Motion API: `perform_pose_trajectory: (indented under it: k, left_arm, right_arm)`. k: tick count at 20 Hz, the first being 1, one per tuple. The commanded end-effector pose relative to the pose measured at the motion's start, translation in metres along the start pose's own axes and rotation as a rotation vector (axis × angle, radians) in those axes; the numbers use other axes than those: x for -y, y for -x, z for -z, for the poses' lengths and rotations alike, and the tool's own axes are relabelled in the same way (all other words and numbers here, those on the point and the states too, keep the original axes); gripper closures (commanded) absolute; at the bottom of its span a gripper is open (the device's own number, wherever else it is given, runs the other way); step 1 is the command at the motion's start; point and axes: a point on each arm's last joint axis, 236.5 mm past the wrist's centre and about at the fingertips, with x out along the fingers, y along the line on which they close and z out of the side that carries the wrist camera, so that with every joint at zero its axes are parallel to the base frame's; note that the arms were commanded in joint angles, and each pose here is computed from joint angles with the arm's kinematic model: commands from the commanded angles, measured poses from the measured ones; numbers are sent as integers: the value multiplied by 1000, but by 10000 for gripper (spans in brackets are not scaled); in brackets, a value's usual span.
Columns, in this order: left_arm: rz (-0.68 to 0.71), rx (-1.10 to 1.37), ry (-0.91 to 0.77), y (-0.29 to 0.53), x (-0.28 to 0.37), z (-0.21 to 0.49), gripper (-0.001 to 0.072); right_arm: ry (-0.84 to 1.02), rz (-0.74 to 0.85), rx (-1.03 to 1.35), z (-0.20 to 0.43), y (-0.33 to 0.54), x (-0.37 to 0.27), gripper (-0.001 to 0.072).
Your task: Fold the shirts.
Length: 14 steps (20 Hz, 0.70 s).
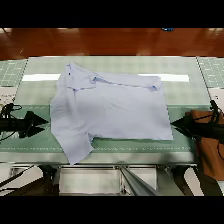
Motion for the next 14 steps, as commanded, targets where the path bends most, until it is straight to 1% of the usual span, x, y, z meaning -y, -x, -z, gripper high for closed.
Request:
perform_pose_trajectory:
  k: [1, 6, 7, 8, 10, 11, 12, 14]
  left_arm:
    - [10, -46, 17, -11, -5, 12, 199]
    - [-30, -99, -12, -39, -6, 14, 201]
    - [-43, -102, -8, -45, -5, 14, 202]
    - [-51, -118, -16, -50, -3, 17, 203]
    - [-67, -157, -55, -60, 3, 26, 212]
    - [-71, -173, -94, -63, 5, 29, 374]
    - [-71, -181, -131, -64, 7, 31, 675]
    - [-60, -179, -153, -65, 10, 31, 687]
  right_arm:
    - [-1, -31, -25, 14, -1, -6, 308]
    - [-14, -80, -25, 14, 0, -17, 308]
    - [1, -61, -15, 11, 1, -14, 308]
    - [15, 8, 17, 1, 8, 0, 307]
    - [-16, 155, 78, -18, 31, 34, 307]
    - [-49, 209, 84, -19, 40, 49, 307]
    - [-86, 246, 57, -10, 45, 64, 307]
    - [-152, 268, -18, 14, 37, 78, 307]
